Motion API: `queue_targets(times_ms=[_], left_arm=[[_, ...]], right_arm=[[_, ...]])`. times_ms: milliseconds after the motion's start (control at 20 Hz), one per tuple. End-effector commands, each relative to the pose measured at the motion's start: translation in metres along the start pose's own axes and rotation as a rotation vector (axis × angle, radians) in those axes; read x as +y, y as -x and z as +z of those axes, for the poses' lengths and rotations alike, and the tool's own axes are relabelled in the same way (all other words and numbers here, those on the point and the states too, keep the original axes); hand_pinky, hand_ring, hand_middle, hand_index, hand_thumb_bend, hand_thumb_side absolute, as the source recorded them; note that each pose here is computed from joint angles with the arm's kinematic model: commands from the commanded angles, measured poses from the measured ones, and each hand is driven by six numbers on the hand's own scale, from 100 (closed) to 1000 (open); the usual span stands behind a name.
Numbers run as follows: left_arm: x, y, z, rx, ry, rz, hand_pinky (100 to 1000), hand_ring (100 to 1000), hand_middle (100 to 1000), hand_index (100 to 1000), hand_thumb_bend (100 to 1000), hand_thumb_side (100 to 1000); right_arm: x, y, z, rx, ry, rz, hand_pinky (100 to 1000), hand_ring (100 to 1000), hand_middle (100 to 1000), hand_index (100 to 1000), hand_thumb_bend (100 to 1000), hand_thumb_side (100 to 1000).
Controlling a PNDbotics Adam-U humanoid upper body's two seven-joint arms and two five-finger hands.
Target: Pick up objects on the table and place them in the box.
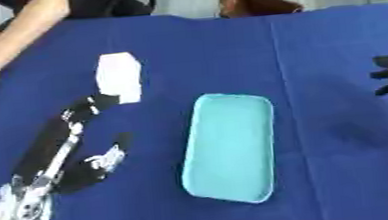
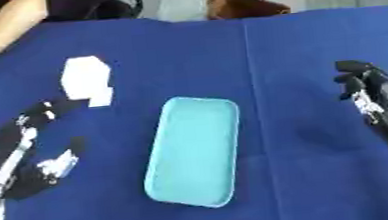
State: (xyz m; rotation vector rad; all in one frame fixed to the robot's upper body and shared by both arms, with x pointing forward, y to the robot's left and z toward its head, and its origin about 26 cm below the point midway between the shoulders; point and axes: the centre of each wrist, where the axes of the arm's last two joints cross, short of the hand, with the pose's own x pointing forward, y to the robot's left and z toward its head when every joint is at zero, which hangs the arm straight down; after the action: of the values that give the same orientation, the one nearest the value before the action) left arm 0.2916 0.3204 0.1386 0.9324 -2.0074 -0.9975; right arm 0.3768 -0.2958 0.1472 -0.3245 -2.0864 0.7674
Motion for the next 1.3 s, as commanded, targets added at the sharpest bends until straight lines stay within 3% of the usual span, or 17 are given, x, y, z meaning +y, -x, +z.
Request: queue_targets(times_ms=[50,1300], left_arm=[[0.0069,-0.0026,-0.0017,-0.019,-0.012,-0.017,771,787,821,900,322,878],[0.0084,-0.0040,-0.0019,-0.022,-0.015,-0.021,772,788,822,901,323,875]], right_arm=[[-0.0115,-0.0067,-0.0020,-0.026,0.015,0.032,643,803,878,873,100,880],[-0.0120,-0.0066,-0.0017,-0.025,0.017,0.034,643,803,877,872,100,879]])
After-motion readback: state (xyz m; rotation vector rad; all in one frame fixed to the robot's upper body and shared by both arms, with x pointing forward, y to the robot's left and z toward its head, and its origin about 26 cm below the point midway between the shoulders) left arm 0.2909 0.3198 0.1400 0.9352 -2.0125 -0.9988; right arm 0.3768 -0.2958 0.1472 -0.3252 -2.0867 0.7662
